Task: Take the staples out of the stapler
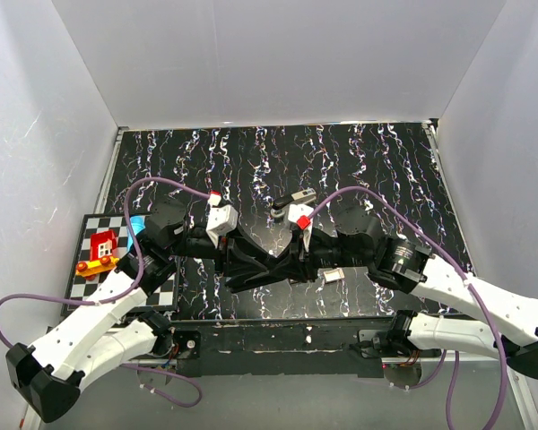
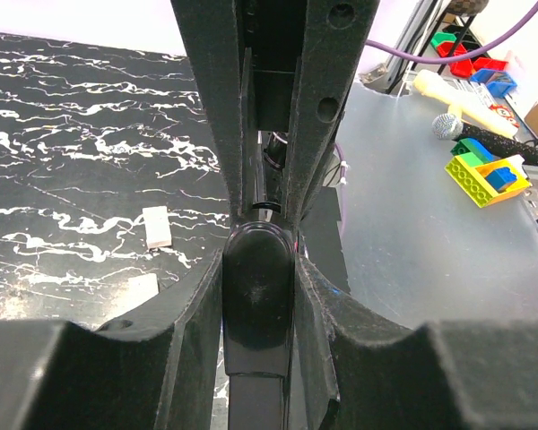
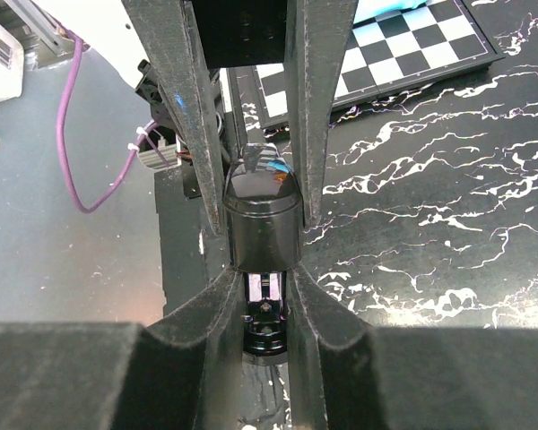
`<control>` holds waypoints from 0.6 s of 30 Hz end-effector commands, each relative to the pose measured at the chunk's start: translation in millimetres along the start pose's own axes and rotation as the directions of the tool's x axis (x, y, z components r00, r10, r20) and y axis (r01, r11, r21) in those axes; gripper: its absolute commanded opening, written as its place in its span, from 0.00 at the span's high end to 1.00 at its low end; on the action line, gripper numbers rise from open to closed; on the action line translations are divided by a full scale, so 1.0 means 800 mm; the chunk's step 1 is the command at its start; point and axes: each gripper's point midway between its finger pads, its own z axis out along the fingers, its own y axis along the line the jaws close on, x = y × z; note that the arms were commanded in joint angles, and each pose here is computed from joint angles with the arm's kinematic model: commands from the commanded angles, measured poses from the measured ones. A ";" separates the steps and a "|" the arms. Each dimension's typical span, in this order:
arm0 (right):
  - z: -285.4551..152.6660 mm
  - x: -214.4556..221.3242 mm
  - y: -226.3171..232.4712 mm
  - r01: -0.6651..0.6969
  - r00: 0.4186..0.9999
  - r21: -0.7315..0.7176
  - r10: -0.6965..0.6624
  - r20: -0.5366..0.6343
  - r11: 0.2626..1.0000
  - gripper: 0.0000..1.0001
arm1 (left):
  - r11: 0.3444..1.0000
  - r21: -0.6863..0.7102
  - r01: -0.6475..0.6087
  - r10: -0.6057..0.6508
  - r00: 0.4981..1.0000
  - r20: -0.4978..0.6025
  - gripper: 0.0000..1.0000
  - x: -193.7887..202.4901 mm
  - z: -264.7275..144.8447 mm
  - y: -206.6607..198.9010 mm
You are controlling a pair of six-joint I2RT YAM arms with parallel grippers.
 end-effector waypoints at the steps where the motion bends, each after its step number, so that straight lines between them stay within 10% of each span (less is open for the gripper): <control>1: -0.018 0.102 0.012 -0.164 0.951 0.007 0.160 -0.266 0.986 0.99 | 0.971 -0.134 -0.198 0.218 0.964 0.153 1.00 -0.077 -0.019 0.006; 18: -0.005 0.131 0.025 -0.243 0.933 -0.013 0.230 -0.276 0.970 0.99 | 0.956 -0.204 -0.211 0.246 0.955 0.166 1.00 -0.084 -0.027 0.013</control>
